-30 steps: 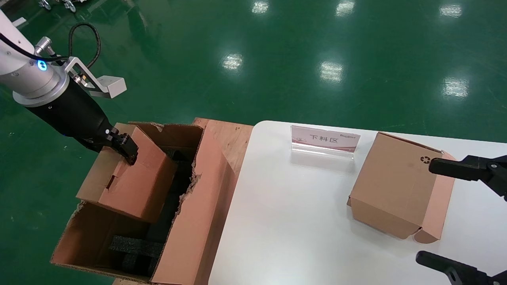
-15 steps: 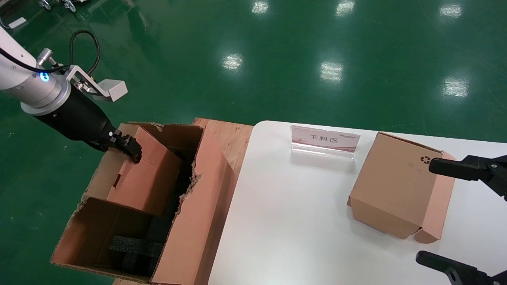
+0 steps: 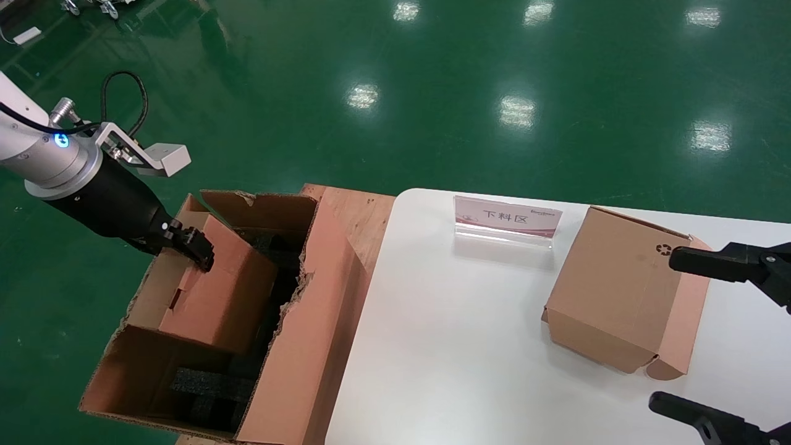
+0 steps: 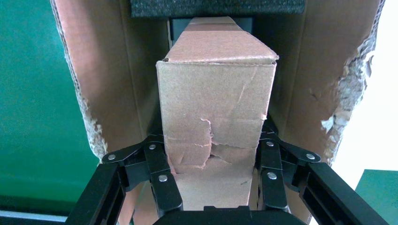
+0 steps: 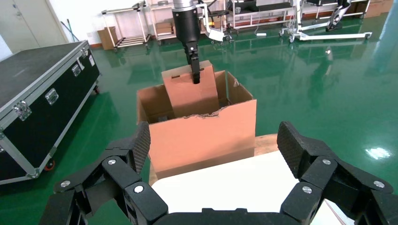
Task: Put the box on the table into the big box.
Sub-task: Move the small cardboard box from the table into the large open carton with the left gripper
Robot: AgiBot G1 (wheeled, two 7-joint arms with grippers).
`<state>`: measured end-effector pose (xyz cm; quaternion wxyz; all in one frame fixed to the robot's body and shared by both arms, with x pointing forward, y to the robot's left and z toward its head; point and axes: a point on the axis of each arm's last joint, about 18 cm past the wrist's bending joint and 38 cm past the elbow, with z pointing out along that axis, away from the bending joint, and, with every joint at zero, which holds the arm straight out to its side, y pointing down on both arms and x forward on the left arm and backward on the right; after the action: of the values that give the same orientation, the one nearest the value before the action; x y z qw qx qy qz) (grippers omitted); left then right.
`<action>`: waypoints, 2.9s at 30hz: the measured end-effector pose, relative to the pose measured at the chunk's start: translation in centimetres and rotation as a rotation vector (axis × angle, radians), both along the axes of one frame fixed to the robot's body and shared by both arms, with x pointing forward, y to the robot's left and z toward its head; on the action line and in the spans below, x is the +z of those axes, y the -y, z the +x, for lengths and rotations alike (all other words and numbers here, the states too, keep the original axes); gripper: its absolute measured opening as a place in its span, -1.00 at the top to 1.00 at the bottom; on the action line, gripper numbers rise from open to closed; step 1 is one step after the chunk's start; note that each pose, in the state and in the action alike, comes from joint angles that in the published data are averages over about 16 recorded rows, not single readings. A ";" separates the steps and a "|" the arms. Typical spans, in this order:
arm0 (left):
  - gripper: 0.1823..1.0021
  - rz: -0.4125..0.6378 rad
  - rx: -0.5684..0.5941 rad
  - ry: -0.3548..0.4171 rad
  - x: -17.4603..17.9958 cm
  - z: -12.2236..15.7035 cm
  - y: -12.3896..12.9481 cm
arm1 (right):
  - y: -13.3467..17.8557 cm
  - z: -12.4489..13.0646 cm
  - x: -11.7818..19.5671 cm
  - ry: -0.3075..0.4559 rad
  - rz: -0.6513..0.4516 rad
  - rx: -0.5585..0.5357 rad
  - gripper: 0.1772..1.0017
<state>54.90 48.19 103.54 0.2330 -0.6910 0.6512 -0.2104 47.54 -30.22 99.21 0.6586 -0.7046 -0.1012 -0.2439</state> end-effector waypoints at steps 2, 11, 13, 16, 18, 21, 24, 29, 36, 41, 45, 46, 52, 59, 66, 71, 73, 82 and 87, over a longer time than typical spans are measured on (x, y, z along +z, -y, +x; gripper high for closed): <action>0.62 -0.003 0.002 -0.005 -0.2 -0.1 -0.1 | 0.0 0.0 0.0 0.000 0.000 0.000 -0.98; 0.62 -0.014 0.017 -0.023 -1.1 -0.3 -0.9 | 0.0 0.0 0.0 0.000 0.000 0.000 -0.98; 0.62 -0.015 0.021 -0.025 -1.4 -0.3 -1.1 | 0.0 0.0 0.0 0.000 0.000 0.000 -0.98; 0.62 -0.015 0.026 -0.025 -1.8 -0.2 -1.5 | 0.0 0.0 0.0 0.000 0.000 0.000 -0.98; 0.62 -0.013 0.029 -0.023 -2.1 0.0 -1.7 | 0.0 0.0 0.0 0.000 0.000 0.000 -0.98; 0.62 -0.007 0.034 -0.017 -2.5 0.3 -2.1 | 0.0 0.0 0.0 0.000 0.000 0.000 -0.98; 0.62 0.003 0.039 -0.010 -2.8 0.6 -2.5 | 0.0 0.0 0.0 0.000 0.000 0.000 -0.98; 0.62 0.028 0.048 0.006 -3.3 1.3 -3.3 | 0.0 0.0 0.0 0.000 0.000 0.000 -0.98; 0.62 0.066 0.062 0.027 -3.8 2.1 -4.3 | 0.0 0.0 0.0 0.000 0.000 0.000 -0.98; 0.62 0.089 0.073 0.037 -4.1 2.6 -4.8 | 0.0 0.0 0.0 0.000 0.000 0.000 -0.98; 0.62 0.101 0.080 0.040 -4.3 2.9 -5.1 | 0.0 0.0 0.0 0.000 0.000 0.000 -0.98; 0.62 0.104 0.081 0.040 -4.4 3.0 -5.2 | 0.0 0.0 0.0 0.000 0.000 0.000 -0.98; 0.62 0.116 0.089 0.033 -4.8 3.3 -5.4 | 0.0 0.0 0.0 0.000 0.000 0.000 -0.98; 0.62 0.127 0.094 0.018 -5.4 3.7 -5.4 | 0.0 0.0 0.0 0.000 0.000 0.000 -0.98; 0.62 0.134 0.098 0.002 -6.0 4.0 -5.1 | 0.0 0.0 0.0 0.000 0.000 0.000 -0.98; 0.62 0.137 0.102 -0.008 -6.4 4.3 -5.0 | 0.0 0.0 0.0 0.000 0.000 0.000 -0.98; 0.62 0.138 0.105 -0.012 -6.5 4.3 -4.9 | 0.0 0.0 0.0 0.000 0.000 0.000 -0.98; 0.62 0.142 0.120 -0.027 -7.0 4.6 -4.8 | 0.0 0.0 0.0 0.000 0.000 0.000 -0.98; 0.62 0.146 0.128 -0.033 -7.2 4.7 -4.8 | 0.0 0.0 0.0 0.000 0.000 0.000 -0.98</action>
<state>59.58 52.97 96.37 0.2849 -0.7158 0.6229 -0.1357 47.54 -30.22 99.21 0.6586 -0.7046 -0.1012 -0.2439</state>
